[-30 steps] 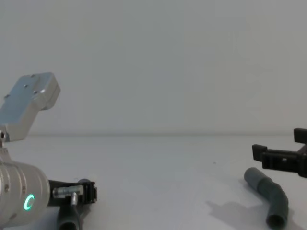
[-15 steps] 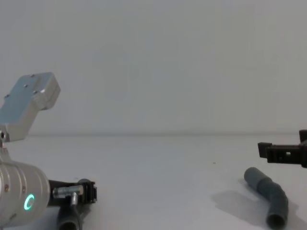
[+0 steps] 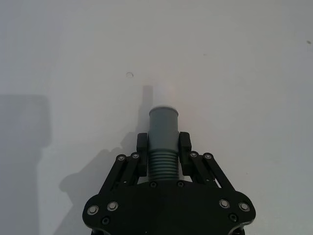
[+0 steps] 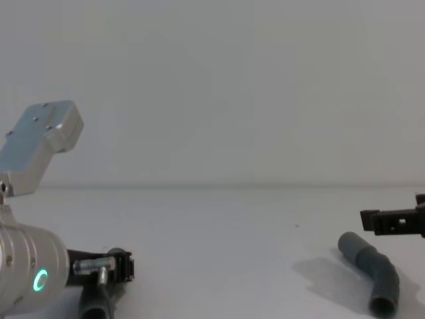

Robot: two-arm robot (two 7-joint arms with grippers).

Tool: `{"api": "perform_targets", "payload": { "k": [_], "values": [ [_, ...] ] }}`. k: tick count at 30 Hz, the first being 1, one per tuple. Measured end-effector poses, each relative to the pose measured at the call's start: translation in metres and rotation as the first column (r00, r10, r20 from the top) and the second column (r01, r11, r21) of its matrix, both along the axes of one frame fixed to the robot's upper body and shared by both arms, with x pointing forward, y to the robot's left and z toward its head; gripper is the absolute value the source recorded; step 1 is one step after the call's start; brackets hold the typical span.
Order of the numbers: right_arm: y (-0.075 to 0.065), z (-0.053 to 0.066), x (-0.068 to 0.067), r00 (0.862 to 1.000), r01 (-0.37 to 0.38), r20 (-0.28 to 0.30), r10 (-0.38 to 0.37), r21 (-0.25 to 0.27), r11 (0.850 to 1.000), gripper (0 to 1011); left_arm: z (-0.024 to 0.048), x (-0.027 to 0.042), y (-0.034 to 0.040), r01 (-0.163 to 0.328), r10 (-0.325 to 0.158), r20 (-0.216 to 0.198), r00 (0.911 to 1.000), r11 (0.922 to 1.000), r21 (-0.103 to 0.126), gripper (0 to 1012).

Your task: Use both hands to pick up one end of the pipe from the table, align the ends, and insert them.

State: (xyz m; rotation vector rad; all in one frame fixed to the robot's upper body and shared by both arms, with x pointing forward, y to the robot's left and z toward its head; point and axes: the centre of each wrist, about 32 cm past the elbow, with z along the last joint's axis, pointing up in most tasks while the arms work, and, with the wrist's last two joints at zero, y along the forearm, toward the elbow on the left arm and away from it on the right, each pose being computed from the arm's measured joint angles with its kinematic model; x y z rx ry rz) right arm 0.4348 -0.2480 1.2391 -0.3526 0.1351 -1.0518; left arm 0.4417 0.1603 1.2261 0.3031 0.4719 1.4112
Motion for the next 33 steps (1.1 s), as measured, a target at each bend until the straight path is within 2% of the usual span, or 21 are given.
{"api": "perform_targets", "payload": {
  "k": [16,33],
  "values": [
    [0.004,0.005,0.013,0.998,-0.005,-0.067,0.004,-0.008,1.0,1002,0.0,0.0,0.0,0.0,0.0,0.0,1.0,1.0,0.0,339],
    [0.012,-0.004,0.023,0.993,0.038,-0.109,-0.039,-0.019,0.999,1002,0.0,0.0,0.0,0.0,0.0,0.0,1.0,1.0,0.0,339]
  ]
}}
